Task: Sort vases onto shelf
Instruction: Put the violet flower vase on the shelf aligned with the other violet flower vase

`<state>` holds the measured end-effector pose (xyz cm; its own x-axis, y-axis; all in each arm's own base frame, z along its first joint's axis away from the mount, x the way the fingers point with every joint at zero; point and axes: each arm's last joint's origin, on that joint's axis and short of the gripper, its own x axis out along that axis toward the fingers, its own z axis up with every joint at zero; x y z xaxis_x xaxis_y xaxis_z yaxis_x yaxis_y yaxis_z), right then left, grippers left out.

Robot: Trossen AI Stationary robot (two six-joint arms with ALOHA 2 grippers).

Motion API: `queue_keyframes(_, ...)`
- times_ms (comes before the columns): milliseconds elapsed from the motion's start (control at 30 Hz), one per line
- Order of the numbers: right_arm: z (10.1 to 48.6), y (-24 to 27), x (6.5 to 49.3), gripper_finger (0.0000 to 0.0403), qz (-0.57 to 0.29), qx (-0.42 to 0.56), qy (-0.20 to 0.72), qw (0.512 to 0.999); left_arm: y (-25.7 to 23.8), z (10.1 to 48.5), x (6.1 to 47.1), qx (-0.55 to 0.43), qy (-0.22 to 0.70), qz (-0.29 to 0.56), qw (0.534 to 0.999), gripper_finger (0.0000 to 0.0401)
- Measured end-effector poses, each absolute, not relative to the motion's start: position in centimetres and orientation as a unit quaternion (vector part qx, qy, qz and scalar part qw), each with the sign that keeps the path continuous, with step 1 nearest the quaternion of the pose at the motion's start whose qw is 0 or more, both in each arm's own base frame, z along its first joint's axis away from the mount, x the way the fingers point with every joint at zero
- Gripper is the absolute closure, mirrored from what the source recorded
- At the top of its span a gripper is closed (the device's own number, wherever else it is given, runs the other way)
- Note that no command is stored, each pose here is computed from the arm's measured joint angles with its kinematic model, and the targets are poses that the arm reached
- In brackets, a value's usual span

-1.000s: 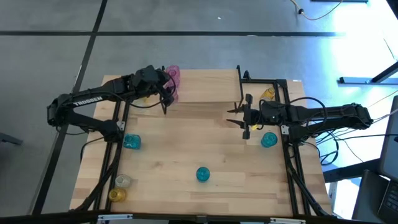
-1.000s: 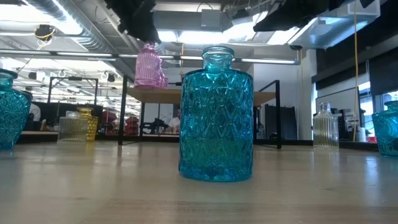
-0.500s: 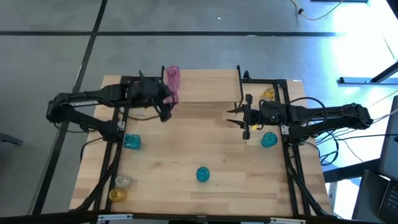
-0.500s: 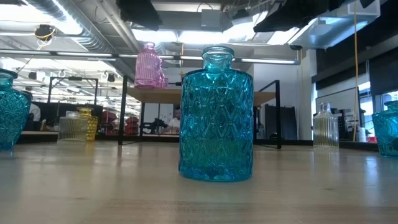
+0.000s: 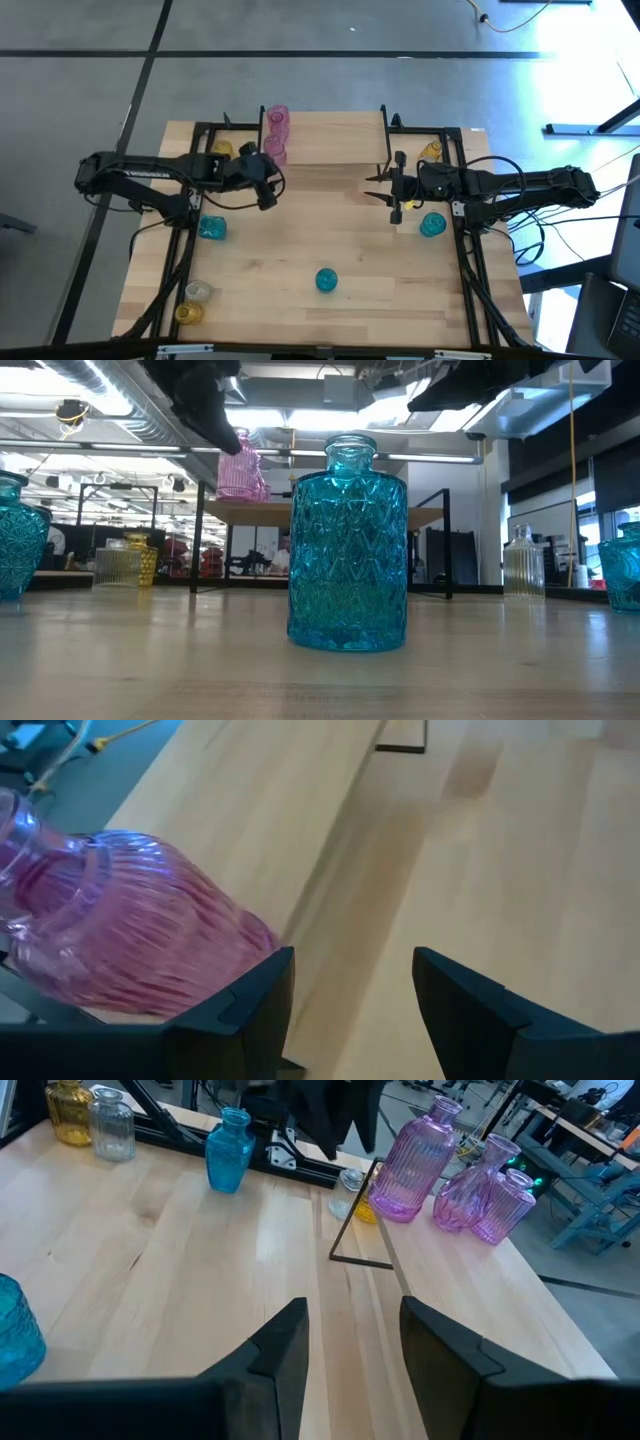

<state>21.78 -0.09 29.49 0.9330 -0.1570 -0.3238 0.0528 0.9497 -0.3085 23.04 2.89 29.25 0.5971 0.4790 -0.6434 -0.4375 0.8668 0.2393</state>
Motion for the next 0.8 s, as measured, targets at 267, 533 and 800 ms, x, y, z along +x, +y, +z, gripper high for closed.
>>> queue_keyframes(267,29.5,-0.1,21.8,0.0259,-0.054,-0.149,0.173,0.972,4.5,28.8,22.9,0.026,0.366,0.285,0.885,0.0202)
queue_keyframes(533,29.5,-0.1,21.8,0.0259,-0.054,-0.149,0.173,0.972,5.7,28.9,22.6,0.018,0.367,0.309,0.877,0.0202)
queue_keyframes(800,29.5,-0.1,21.8,0.0259,-0.054,-0.149,0.173,0.972,5.8,28.9,22.7,0.013,0.363,0.303,0.881,0.0202)
